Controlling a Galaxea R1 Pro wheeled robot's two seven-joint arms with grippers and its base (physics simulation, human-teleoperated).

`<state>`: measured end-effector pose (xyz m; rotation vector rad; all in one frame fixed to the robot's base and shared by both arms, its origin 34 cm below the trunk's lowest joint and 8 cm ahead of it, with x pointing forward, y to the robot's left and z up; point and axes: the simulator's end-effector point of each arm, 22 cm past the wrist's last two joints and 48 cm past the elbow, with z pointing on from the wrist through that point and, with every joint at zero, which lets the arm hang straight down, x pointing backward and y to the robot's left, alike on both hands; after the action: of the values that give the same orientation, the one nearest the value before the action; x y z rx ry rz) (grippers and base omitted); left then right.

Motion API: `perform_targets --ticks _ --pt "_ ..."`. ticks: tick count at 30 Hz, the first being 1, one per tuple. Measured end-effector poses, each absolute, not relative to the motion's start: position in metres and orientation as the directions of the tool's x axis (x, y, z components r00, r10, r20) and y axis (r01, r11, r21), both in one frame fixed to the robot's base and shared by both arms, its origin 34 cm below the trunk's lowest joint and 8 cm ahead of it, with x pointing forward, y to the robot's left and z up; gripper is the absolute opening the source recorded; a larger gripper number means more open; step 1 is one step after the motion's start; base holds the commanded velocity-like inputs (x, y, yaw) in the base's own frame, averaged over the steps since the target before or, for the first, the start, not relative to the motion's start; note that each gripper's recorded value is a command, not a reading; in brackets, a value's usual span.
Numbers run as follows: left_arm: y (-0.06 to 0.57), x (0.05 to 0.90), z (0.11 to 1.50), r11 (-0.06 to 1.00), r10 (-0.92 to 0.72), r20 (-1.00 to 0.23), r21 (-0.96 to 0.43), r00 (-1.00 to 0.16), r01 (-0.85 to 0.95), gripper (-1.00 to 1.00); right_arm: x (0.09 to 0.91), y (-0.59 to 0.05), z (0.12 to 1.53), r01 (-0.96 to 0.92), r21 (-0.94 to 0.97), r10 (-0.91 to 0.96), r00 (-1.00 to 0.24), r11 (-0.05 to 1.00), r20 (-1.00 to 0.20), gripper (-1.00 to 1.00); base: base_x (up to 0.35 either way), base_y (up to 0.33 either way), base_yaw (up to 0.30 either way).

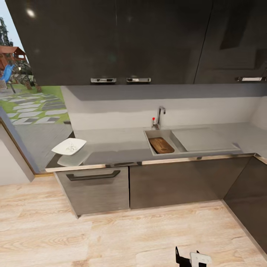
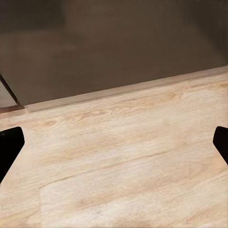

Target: In the kitchen, take the Vidalia onion out of the sink, dice it on the chopping board with the paring knife, put the diced onion into the bowl on the countertop, then place both the paring knife and the chopping board into the sink.

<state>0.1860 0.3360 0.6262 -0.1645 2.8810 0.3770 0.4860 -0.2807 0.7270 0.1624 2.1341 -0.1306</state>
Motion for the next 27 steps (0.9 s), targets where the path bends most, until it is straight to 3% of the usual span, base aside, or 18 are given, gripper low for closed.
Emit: perform_targets --ticks 27 --pt "0.336 0.202 0.630 0.961 -0.081 -0.283 0.234 -0.956 -0.150 1.00 0.497 -0.280 0.743 0.168 -0.022 0.066 -0.498 0.986 -0.865 1.00 0.000 0.000 0.000"
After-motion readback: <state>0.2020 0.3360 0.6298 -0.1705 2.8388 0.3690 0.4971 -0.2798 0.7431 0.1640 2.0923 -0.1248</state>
